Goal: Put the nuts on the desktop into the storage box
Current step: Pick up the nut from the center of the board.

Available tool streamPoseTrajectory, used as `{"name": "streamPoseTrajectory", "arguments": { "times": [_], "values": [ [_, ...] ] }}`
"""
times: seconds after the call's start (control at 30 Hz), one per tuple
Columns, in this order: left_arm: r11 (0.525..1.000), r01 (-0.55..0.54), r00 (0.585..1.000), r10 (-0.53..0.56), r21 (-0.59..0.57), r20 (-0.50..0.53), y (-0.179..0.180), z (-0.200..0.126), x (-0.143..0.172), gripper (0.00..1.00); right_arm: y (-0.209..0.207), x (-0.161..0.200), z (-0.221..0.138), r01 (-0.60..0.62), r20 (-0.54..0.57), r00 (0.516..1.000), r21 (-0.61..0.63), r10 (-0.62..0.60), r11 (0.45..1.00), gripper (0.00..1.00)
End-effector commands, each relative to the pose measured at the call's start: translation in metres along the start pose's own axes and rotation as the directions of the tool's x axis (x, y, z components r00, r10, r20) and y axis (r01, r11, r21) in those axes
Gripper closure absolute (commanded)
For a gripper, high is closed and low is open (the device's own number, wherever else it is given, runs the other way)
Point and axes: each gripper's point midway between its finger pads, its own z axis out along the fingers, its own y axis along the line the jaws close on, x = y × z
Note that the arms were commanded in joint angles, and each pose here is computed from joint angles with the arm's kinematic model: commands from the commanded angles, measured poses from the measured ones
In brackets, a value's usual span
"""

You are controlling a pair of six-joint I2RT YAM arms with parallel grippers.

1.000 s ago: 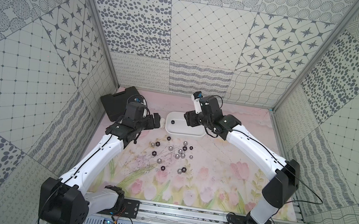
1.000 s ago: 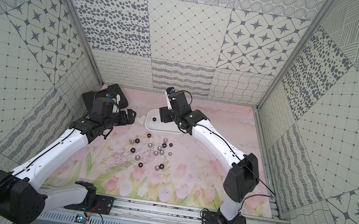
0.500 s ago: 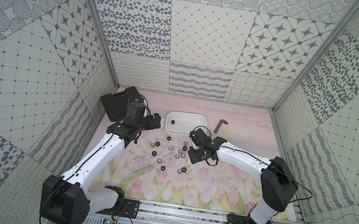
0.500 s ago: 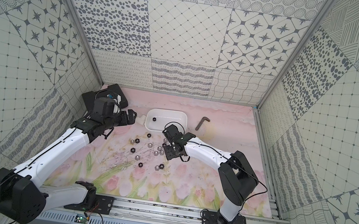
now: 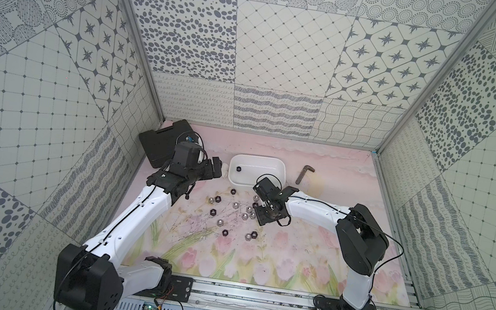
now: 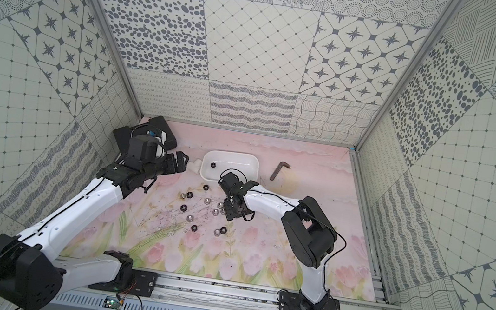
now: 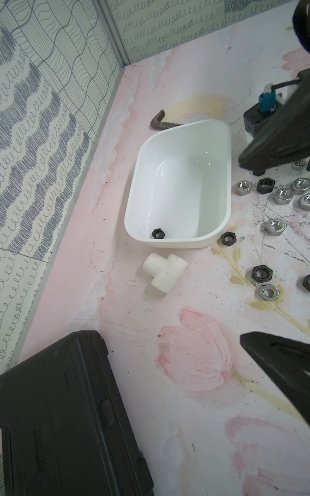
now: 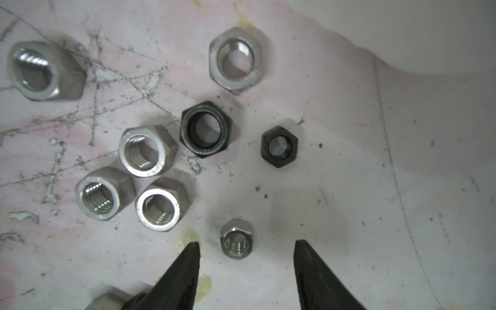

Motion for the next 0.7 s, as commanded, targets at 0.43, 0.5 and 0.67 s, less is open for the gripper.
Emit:
{"name": "streamPoseTrajectory", "arguments": {
  "times": [0.43,0.5,0.67],
  "values": [
    [1.000,-0.017,1.000,0.017,-0.009,0.012,0.001,-0.003,0.000,0.01,0.010,0.003,0.014,-0.011,-0.036,0.999,-0.035,0.009,0.999,0.64],
    [1.000,-0.018,1.000,0.018,-0.015,0.018,0.003,-0.004,-0.001,0.01,0.010,0.005,0.014,-0.013,-0.042,0.999,-0.037,0.011,0.999,0.70],
    [1.000,-0.020,1.000,0.020,-0.013,0.020,0.002,-0.005,-0.003,0.01,0.010,0.002,0.009,-0.008,-0.028,1.000,-0.039,0.007,0.999,0.86]
  ]
}}
